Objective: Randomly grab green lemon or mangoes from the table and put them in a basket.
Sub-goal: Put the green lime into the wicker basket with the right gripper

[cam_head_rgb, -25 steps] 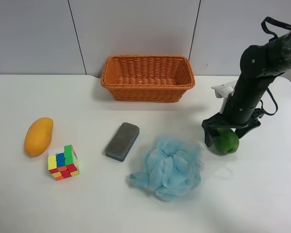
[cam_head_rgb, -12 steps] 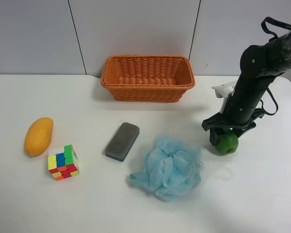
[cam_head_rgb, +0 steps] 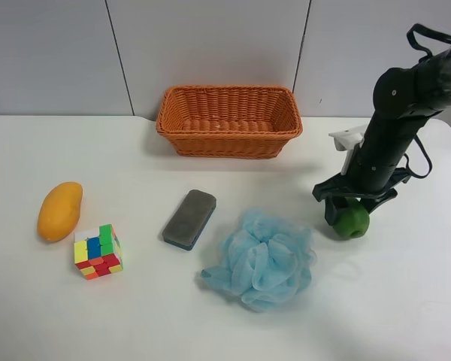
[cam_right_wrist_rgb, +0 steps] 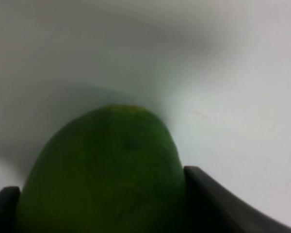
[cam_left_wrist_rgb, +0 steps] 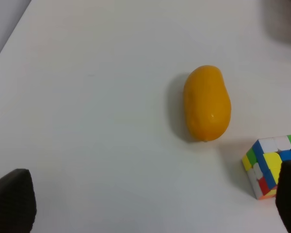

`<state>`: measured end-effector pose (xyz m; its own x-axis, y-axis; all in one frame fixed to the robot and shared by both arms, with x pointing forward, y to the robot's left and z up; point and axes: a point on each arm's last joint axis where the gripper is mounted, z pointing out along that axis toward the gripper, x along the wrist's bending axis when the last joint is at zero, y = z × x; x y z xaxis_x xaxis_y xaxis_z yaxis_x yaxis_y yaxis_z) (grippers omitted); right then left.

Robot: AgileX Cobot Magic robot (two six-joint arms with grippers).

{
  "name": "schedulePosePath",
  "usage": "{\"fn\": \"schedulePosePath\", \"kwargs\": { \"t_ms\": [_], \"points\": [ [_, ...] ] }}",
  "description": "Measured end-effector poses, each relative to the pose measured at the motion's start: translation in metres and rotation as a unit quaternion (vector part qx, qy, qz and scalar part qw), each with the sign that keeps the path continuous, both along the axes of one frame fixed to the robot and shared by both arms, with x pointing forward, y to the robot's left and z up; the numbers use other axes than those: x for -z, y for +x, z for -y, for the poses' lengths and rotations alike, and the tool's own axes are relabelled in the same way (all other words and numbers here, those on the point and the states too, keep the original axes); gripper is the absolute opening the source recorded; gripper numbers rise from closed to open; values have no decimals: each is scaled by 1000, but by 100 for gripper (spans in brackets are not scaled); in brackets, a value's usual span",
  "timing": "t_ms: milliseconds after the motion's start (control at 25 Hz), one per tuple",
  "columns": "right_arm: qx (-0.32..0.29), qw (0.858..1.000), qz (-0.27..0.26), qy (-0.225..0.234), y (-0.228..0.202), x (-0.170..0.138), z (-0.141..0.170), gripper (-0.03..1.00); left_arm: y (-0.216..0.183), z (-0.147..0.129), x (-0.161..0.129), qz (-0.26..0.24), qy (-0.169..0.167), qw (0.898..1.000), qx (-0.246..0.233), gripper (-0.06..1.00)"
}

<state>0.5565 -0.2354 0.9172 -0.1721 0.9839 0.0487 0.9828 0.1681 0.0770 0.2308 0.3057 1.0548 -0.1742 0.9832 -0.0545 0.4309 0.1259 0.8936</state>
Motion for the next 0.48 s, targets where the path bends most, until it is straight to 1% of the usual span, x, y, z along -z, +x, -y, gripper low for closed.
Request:
{"fn": "schedulePosePath", "kwargs": {
  "t_ms": [80, 120, 240, 320, 400, 480],
  "points": [
    [8, 1000, 20, 13, -2, -16, -1, 64, 0, 0, 0, 0, 0, 1000, 0, 99],
    [13, 999, 40, 23, -3, -28, -2, 64, 0, 0, 0, 0, 0, 1000, 0, 99],
    [32, 990, 121, 62, -8, -70, -4, 64, 0, 0, 0, 0, 0, 1000, 0, 99],
    [47, 976, 190, 94, -12, -101, -6, 64, 0, 0, 0, 0, 0, 1000, 0, 99],
    [59, 956, 262, 117, -13, -125, -5, 64, 0, 0, 0, 0, 0, 1000, 0, 99],
    [65, 937, 317, 128, -12, -141, -4, 64, 0, 0, 0, 0, 0, 1000, 0, 99]
  ]
}}
